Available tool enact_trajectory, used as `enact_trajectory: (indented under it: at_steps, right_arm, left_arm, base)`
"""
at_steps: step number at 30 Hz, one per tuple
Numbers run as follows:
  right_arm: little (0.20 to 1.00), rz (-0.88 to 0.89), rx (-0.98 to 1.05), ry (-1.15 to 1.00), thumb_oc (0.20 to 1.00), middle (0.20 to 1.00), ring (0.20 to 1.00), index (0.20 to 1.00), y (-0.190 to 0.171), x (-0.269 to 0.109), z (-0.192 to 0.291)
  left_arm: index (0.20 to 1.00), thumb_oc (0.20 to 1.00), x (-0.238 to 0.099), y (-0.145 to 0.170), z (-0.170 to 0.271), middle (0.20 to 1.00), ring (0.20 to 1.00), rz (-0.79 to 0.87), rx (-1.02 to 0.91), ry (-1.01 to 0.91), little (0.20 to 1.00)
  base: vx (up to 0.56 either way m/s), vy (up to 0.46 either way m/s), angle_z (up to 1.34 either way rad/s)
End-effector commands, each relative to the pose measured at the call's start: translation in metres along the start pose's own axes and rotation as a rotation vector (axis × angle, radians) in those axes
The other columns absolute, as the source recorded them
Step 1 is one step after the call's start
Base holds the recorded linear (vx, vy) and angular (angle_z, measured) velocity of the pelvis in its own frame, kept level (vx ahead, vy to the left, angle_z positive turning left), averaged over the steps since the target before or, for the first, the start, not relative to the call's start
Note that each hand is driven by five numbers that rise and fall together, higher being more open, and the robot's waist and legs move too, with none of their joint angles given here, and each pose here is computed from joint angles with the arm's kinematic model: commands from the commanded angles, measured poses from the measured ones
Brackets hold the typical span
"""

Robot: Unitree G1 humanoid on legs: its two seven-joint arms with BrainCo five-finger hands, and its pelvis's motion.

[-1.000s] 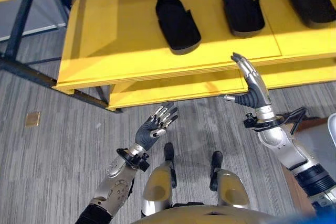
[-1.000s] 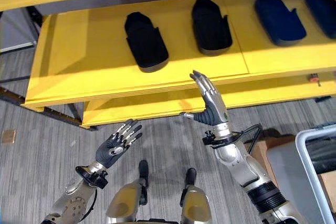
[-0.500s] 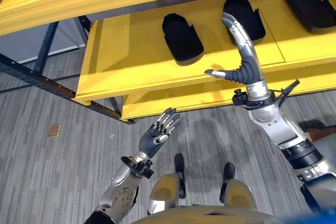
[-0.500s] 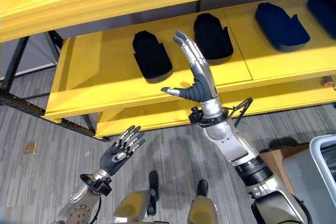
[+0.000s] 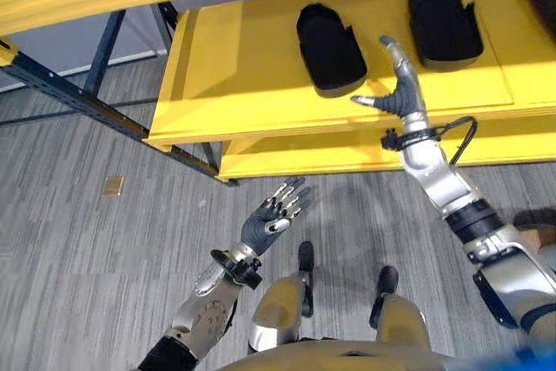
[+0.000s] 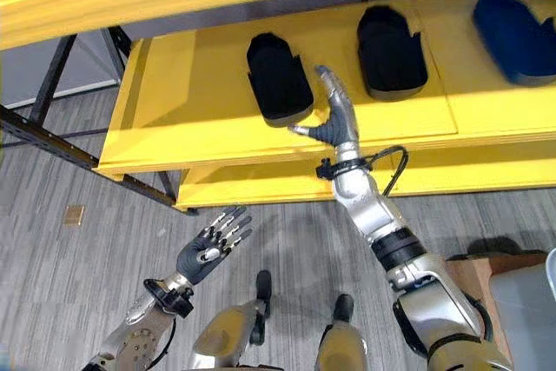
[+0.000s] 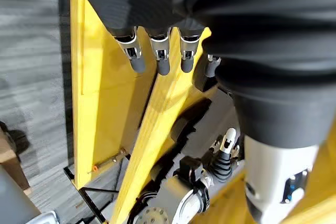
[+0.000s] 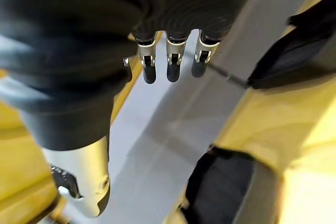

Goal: Move parts from the plastic box to the shelf.

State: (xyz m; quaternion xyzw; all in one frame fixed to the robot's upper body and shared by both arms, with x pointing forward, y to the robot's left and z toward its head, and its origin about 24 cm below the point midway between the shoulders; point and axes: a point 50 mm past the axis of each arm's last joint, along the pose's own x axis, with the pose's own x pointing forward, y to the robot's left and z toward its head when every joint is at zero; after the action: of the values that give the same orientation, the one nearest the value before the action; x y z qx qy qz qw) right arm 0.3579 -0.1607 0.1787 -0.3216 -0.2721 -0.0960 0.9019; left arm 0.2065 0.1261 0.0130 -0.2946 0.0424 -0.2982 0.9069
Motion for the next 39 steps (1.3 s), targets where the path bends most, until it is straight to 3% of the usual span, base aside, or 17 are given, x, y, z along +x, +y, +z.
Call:
enact_trajectory:
  at_steps: [1,20,24,28,39]
  right_arm:
    - [1.0,-0.132,0.029,-0.161,1.0,1.0,1.0,1.0,-0.019,0.028,0.04]
    - [1.0,-0.223,-0.082,0.028,1.0,1.0,1.0,1.0,-0.047,0.068,0.023]
    - [1.0,-0.119,-0.169,0.095,1.0,1.0,1.0,1.0,-0.048,0.073,0.012]
    - [1.0,-0.078,-0.11,0.186,1.0,1.0,1.0,1.0,-0.048,0.072,-0.001]
    - [1.0,0.045,-0.174,0.23,1.0,1.0,1.0,1.0,-0.043,0.069,-0.015]
  left_arm:
    - [1.0,1.0,0.004,-0.014,0.011,1.0,1.0,-0.059,0.006,-0.057,1.0]
    - [1.0,1.0,0.021,-0.021,0.021,1.0,1.0,-0.108,0.026,-0.066,1.0]
    - [1.0,1.0,0.025,-0.023,0.027,1.0,1.0,-0.106,0.04,-0.067,1.0]
    - [1.0,1.0,0.023,-0.021,0.027,1.0,1.0,-0.112,0.038,-0.06,1.0]
    - [1.0,1.0,0.024,-0.017,0.031,1.0,1.0,-0.107,-0.006,-0.086,1.0]
  base:
    - [-0.11,0.019,0.04]
    - [-0.03,0.0,0.05]
    - [-0.01,-0.033,0.12]
    - [0.0,-0.01,0.02]
    - [0.0,0.0,0.0]
